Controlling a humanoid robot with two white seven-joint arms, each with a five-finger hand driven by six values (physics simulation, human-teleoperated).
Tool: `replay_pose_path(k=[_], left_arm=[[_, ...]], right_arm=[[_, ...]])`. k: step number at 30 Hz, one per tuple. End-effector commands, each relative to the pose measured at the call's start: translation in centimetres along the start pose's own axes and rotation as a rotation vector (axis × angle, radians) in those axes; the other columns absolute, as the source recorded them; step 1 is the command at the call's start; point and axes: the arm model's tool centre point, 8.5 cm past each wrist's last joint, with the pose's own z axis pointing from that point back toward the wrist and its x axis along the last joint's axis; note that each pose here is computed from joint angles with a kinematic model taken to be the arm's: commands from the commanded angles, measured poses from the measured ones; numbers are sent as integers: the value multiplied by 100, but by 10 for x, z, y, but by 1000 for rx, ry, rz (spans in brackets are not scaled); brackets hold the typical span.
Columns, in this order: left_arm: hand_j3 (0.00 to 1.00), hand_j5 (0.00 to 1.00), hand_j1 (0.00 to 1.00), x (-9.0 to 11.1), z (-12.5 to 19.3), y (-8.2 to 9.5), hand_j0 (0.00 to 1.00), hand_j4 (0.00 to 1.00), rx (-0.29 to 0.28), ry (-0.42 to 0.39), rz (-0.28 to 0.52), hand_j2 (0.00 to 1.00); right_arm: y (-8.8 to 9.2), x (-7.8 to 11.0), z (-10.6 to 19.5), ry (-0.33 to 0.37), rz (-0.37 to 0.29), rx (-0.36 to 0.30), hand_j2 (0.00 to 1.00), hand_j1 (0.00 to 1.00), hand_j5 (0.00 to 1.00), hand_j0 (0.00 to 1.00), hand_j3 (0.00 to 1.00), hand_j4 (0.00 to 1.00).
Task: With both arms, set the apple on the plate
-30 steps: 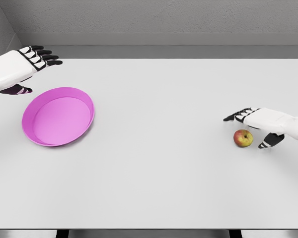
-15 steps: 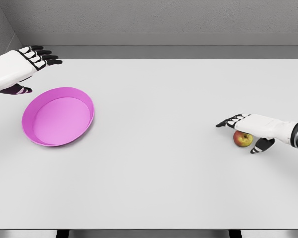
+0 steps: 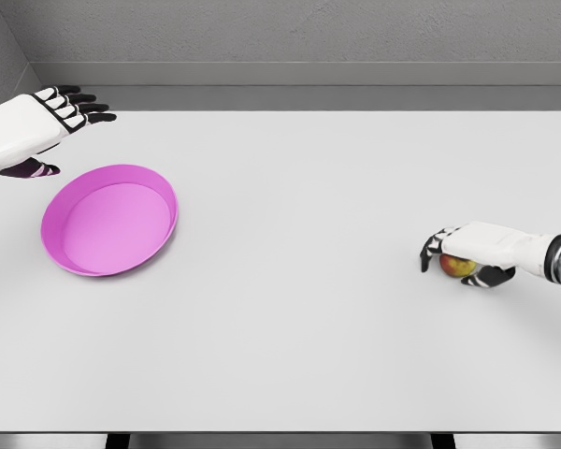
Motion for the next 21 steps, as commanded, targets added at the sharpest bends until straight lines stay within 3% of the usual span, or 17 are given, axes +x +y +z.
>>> replay_pose_path(k=[1, 13, 21], left_arm=[[100, 100, 100, 0, 0, 1, 100, 100, 4, 0, 4, 100], [100, 100, 100, 0, 0, 1, 100, 100, 7, 0, 4, 100], [100, 100, 100, -1, 1, 2, 100, 100, 6, 3, 3, 100]], right_arm=[[1, 1, 0, -10, -8, 7, 44, 44, 44, 44, 44, 44], [-11, -1, 4, -1, 8, -16, 43, 43, 43, 43, 43, 43], [-24, 10, 5, -29, 39, -42, 43, 43, 43, 43, 43, 43]])
